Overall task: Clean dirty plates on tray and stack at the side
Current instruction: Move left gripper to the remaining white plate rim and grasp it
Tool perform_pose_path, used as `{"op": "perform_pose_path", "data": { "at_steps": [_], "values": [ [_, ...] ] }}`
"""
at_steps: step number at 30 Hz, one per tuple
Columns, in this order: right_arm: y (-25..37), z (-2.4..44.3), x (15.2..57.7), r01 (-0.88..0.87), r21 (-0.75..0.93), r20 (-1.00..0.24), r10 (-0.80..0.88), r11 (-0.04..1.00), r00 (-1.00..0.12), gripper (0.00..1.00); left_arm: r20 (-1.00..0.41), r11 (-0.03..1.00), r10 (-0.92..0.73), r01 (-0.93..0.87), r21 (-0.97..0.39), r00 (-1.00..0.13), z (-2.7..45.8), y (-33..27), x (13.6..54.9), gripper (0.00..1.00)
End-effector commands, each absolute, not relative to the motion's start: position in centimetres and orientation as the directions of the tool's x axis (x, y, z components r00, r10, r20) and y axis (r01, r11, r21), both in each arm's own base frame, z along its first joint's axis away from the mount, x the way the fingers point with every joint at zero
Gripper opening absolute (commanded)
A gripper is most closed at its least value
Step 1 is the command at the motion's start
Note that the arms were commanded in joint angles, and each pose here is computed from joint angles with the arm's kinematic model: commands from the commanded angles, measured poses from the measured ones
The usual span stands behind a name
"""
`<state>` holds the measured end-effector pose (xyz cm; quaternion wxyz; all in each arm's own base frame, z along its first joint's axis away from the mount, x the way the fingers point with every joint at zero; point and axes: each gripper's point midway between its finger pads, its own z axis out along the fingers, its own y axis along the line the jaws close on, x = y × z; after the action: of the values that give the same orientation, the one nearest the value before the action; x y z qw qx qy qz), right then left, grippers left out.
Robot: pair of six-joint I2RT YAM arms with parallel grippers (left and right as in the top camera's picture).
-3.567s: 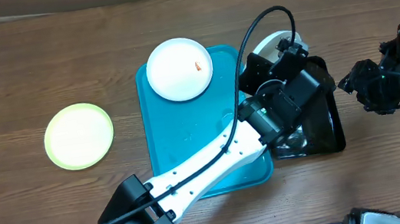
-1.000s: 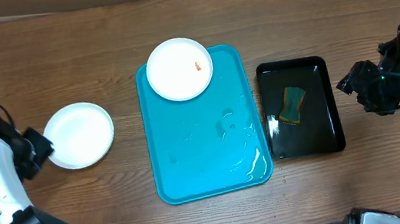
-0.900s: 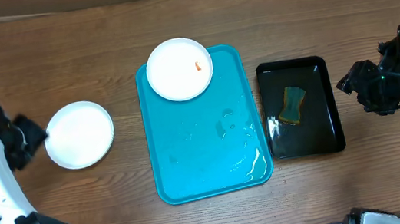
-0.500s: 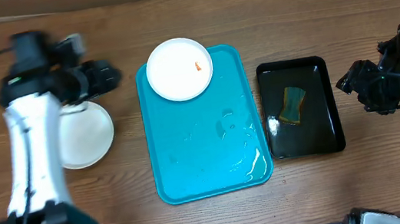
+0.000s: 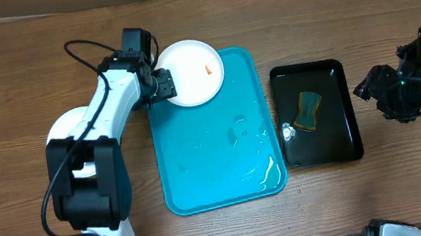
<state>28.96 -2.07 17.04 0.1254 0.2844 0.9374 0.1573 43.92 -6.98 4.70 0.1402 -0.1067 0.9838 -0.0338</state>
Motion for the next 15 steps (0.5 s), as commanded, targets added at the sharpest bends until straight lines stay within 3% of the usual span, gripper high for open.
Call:
{"op": "perform_pose_path", "data": {
  "at_steps": [1, 3, 6, 10, 15],
  "values": [
    [-2.2, 17.5, 29.2, 0.482, 0.372, -0.165, 0.568, 0.793, -0.807, 0.63, -0.245, 0.954, -0.300, -0.285, -0.094, -0.922, 2.4, -6.5, 44.3, 0.69],
    [-2.2, 17.5, 29.2, 0.483, 0.371, -0.164, 0.568, 0.793, -0.807, 0.63, -0.229, 0.954, -0.295, -0.270, -0.133, -0.928, 1.5, -7.3, 44.6, 0.59],
    [-2.2, 17.4, 29.2, 0.484, 0.371, -0.162, 0.568, 0.793, -0.807, 0.63, -0.219, 0.952, -0.294, -0.265, -0.155, -0.930, 1.0, -7.7, 44.7, 0.31],
    [-2.2, 17.4, 29.2, 0.484, 0.370, -0.161, 0.568, 0.793, -0.807, 0.64, -0.230, 0.960, -0.265, -0.233, -0.156, -0.936, 1.1, -7.9, 44.9, 0.04],
    [-2.2, 17.4, 29.2, 0.482, 0.370, -0.163, 0.566, 0.794, -0.808, 0.64, -0.169, 0.966, -0.214, -0.184, -0.180, -0.962, 1.6, -8.6, 43.4, 0.04]
  ]
}}
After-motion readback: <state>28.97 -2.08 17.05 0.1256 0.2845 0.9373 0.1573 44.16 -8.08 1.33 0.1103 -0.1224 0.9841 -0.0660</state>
